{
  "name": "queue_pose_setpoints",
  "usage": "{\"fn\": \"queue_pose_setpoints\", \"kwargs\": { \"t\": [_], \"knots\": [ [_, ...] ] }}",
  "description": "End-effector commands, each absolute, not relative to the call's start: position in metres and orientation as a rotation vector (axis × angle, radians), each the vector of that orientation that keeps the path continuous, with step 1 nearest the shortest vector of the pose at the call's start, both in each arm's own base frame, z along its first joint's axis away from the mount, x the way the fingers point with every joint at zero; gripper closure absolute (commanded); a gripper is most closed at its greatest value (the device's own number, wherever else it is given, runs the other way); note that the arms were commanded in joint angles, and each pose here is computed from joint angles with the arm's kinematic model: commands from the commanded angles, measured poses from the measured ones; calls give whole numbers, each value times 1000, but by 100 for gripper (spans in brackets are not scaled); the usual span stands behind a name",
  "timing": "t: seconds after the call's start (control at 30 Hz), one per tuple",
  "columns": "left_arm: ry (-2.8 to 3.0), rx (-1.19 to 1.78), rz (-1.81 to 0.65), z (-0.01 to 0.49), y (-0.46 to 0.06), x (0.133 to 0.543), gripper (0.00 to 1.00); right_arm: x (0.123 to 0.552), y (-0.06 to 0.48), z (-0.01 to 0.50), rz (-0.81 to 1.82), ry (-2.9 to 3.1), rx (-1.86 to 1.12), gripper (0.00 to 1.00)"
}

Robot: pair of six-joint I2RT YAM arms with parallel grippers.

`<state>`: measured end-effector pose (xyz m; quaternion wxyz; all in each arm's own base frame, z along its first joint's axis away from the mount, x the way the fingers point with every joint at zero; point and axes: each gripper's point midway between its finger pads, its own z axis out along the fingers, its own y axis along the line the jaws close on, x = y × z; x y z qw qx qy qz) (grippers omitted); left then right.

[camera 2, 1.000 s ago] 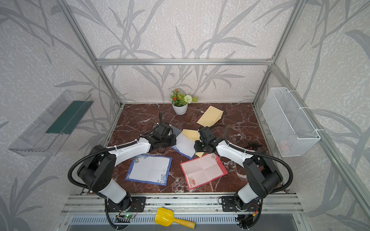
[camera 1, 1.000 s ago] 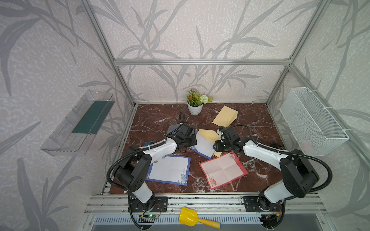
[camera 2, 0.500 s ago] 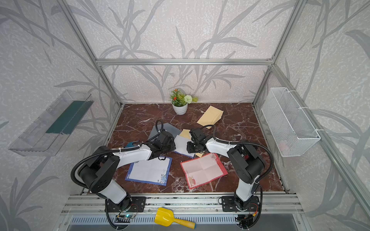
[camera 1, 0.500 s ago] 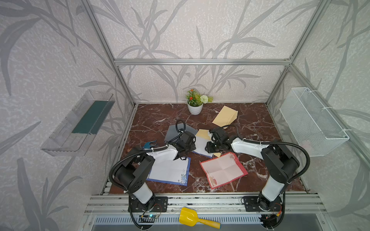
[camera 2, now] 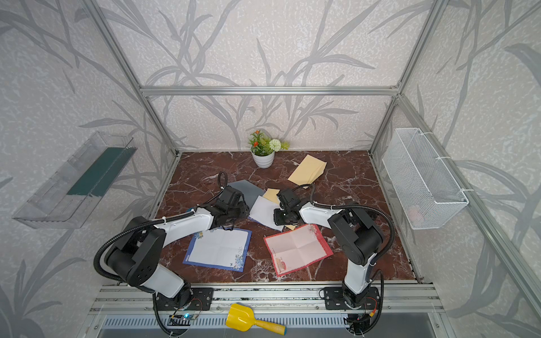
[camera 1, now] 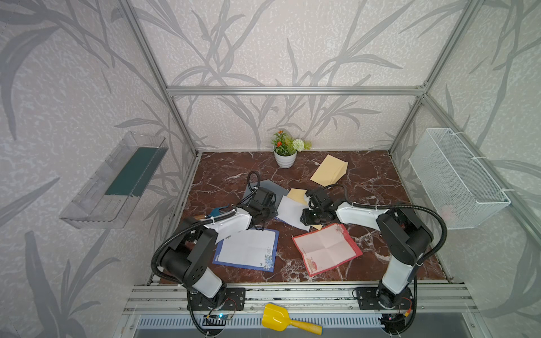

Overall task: Fold the letter paper in half and place it into the envelope
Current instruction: Fold the letter paper into the envelope.

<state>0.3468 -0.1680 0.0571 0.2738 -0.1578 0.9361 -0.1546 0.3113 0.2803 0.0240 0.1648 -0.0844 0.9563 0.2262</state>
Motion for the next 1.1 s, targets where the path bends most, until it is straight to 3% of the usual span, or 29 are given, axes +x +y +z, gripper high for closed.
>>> {"fn": "queue_pose_setpoints", "kwargs": {
  "t": [0.0, 0.6, 1.07],
  "knots": [
    [2535, -306, -448, 74, -173, 351, 40, 304, 273, 8, 598, 2767, -245, 70],
    [2620, -177, -722, 46, -212, 366, 38, 299, 271, 6, 603, 2771, -263, 72],
    [2599, -169, -883, 55, -227, 360, 39, 299, 273, 2, 615, 2776, -260, 72]
  ]
}}
